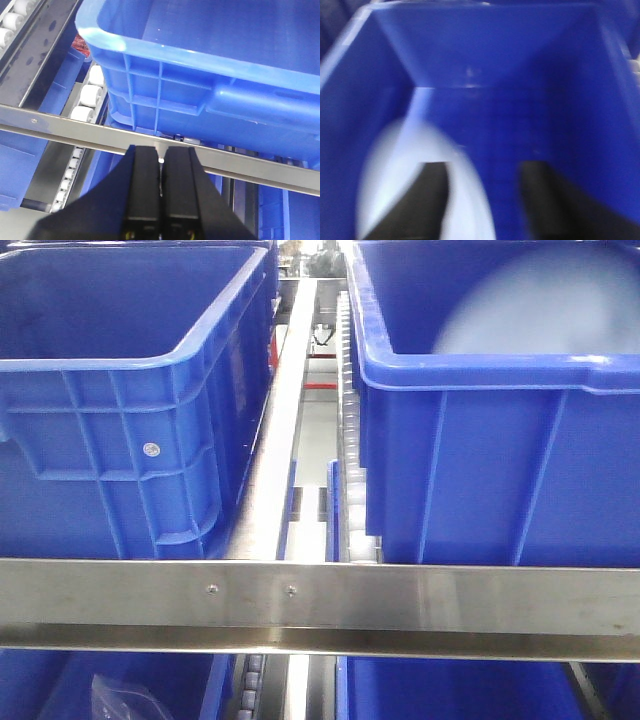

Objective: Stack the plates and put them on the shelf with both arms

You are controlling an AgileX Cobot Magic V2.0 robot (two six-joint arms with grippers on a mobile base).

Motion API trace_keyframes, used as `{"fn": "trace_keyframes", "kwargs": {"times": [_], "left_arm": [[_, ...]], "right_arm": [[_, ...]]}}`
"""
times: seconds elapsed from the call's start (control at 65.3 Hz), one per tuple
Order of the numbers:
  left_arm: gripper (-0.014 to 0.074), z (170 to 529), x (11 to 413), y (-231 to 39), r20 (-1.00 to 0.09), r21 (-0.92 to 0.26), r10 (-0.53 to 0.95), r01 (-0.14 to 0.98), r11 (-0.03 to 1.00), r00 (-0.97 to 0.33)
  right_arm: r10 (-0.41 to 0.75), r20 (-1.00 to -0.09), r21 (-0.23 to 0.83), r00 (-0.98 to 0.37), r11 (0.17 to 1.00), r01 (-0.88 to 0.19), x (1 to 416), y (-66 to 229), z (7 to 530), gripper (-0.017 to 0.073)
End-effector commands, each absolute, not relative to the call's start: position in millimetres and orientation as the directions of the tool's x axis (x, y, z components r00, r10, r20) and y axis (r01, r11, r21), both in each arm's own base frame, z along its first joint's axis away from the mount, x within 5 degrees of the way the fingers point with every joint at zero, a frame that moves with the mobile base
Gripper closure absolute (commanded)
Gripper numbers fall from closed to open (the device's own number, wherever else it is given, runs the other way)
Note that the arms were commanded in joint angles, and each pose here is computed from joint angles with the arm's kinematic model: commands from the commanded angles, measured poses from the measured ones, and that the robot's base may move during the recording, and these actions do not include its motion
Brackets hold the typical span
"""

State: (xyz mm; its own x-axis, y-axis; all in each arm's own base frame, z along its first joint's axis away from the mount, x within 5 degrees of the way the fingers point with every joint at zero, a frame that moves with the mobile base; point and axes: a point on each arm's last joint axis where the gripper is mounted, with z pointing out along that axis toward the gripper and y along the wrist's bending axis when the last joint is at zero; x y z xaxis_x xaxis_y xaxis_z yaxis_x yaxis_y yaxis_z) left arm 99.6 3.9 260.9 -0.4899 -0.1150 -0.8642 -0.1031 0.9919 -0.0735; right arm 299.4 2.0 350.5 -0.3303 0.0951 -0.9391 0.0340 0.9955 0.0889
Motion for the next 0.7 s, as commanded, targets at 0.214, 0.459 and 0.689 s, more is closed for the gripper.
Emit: {"fn": "trace_keyframes", "kwargs": {"times": [0.214,0.459,0.689], "left_arm": [[0.0510,276,104,3,-0.907,-0.091,-0.120,-0.089,0.992,-0.405],[0.0510,276,104,3,-0.907,-0.091,-0.120,-0.089,0.992,-0.405],[0.0510,276,104,3,-0.907,-0.091,-0.120,-0.089,0.992,-0.405]], "right_arm": [[0.101,-0.972,0.092,-0.213,0.994,0.052,235,-5,388,0.0111],[0.097,-0.994,0.095,-0.059,0.995,0.036,133,-3,370,0.0509],[0.096,-0.995,0.097,0.015,0.995,0.029,93,-3,350,0.0536]]}}
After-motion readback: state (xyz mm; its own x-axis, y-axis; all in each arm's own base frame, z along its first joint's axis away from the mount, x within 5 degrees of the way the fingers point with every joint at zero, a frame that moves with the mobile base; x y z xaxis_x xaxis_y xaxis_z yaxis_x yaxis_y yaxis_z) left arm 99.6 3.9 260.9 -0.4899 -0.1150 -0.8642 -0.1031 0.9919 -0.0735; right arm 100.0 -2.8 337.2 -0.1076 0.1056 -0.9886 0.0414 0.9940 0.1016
